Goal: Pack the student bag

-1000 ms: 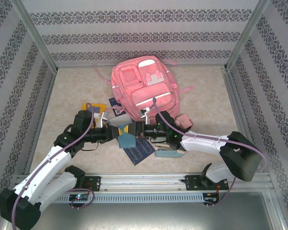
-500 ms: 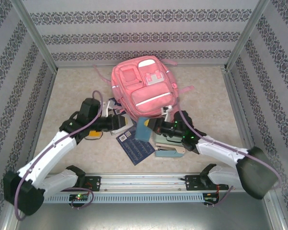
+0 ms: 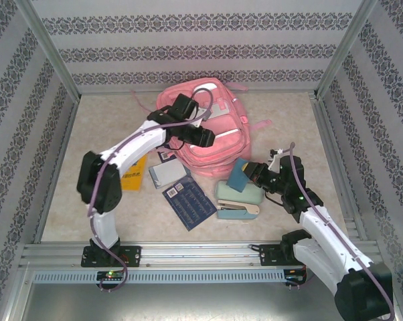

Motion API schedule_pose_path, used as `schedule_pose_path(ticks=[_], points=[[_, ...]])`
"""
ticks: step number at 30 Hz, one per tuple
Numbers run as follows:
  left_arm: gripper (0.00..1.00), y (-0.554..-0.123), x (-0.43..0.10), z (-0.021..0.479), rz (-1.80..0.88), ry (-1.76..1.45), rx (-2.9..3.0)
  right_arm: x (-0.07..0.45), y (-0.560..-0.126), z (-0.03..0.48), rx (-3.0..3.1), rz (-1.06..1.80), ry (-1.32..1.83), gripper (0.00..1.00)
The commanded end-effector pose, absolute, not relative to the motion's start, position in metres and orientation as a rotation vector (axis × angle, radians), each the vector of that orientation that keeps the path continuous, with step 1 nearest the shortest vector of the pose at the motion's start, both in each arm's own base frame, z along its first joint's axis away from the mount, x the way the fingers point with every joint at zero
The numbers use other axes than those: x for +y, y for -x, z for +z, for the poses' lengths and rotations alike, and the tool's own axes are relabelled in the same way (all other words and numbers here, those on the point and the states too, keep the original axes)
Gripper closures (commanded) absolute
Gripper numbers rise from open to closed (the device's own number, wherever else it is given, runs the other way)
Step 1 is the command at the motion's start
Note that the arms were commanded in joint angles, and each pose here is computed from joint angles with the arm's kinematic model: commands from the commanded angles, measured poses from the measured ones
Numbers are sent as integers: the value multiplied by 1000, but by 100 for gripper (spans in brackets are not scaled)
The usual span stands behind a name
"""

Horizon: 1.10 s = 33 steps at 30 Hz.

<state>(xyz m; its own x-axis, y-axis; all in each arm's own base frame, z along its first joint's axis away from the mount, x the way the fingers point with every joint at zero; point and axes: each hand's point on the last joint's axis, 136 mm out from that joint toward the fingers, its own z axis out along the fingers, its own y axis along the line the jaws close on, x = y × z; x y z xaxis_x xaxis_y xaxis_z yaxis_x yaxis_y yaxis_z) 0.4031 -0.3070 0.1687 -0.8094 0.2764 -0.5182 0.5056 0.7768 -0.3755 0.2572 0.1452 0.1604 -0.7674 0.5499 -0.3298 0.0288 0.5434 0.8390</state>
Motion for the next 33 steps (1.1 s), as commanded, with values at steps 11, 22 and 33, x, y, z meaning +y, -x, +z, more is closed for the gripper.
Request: schedule_pose_path(ticks=[11, 22, 33], points=[[45, -426, -350, 137, -830, -964, 2478, 138, -256, 178, 2217, 1173, -367, 100], [81, -437, -362, 121, -874, -956, 2503, 135, -264, 182, 2186, 1206, -382, 100], [100, -493, -324, 230, -785, -619, 2329, 138, -268, 203, 2141, 1229, -346, 100]])
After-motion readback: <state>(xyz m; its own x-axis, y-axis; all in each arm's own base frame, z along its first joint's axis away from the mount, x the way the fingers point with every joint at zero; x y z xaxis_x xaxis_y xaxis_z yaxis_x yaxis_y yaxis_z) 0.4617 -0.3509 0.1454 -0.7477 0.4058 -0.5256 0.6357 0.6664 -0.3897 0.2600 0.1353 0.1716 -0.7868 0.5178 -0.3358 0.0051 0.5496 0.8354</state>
